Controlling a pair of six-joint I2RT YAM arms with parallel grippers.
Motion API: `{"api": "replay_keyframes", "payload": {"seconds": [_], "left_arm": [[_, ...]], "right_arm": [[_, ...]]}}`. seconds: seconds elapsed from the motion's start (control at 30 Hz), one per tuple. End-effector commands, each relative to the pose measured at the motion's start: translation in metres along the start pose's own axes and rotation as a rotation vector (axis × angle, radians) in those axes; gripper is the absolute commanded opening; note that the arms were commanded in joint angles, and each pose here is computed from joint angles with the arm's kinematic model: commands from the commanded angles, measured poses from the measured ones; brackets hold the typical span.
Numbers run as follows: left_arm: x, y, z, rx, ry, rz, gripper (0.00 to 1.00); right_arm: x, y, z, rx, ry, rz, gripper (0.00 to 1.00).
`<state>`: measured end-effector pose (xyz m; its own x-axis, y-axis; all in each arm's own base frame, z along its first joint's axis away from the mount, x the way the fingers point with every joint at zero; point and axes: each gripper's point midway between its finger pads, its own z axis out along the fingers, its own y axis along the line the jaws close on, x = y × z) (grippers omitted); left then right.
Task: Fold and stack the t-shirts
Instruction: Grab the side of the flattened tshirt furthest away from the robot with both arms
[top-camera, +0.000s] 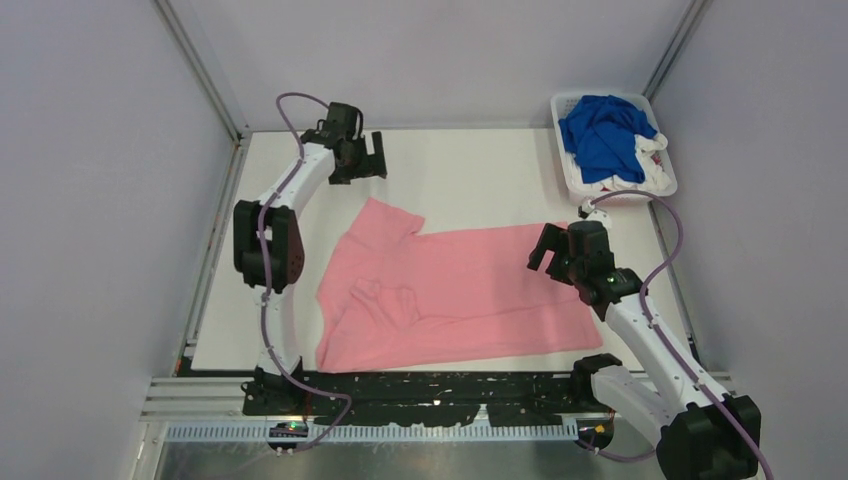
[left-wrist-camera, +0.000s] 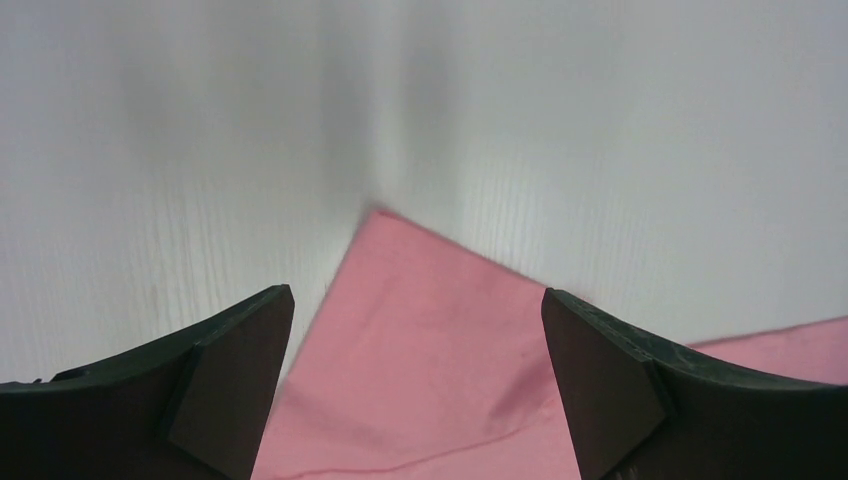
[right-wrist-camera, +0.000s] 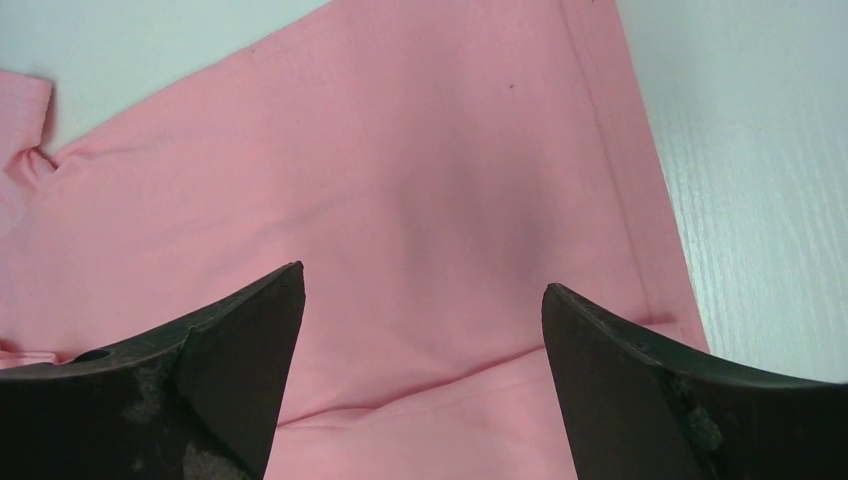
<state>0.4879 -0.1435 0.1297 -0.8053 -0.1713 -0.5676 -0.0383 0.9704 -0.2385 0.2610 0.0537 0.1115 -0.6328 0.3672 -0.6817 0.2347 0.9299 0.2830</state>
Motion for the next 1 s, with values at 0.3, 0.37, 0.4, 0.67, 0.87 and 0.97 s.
{"api": "replay_keyframes", "payload": {"seconds": [0.3,0.37,0.4,0.67,0.87,0.97], "left_arm": [[0.006,-0.016,0.062,0.144,0.195,0.046,1.00],[0.014,-0.016,0.065,0.157,0.216,0.034,1.00],[0.018,-0.016,0.066,0.161,0.226,0.029,1.00],[0.044,-0.012,0.076,0.156,0.315,-0.019,1.00],[0.047,-0.013,0.075,0.167,0.326,-0.027,0.99],[0.051,-0.015,0.074,0.189,0.325,-0.032,1.00]], "right_arm": [[-0.026,-0.002,0.001,0.020,-0.100,-0.027,0.95],[-0.025,-0.003,0.001,0.022,-0.100,-0.026,0.95],[-0.025,-0.004,0.001,0.021,-0.100,-0.026,0.95],[-0.022,-0.007,-0.003,0.022,-0.111,-0.024,0.95],[-0.022,-0.011,-0.007,0.031,-0.130,-0.026,0.95],[-0.023,-0.013,-0.008,0.036,-0.138,-0.025,0.96]]}}
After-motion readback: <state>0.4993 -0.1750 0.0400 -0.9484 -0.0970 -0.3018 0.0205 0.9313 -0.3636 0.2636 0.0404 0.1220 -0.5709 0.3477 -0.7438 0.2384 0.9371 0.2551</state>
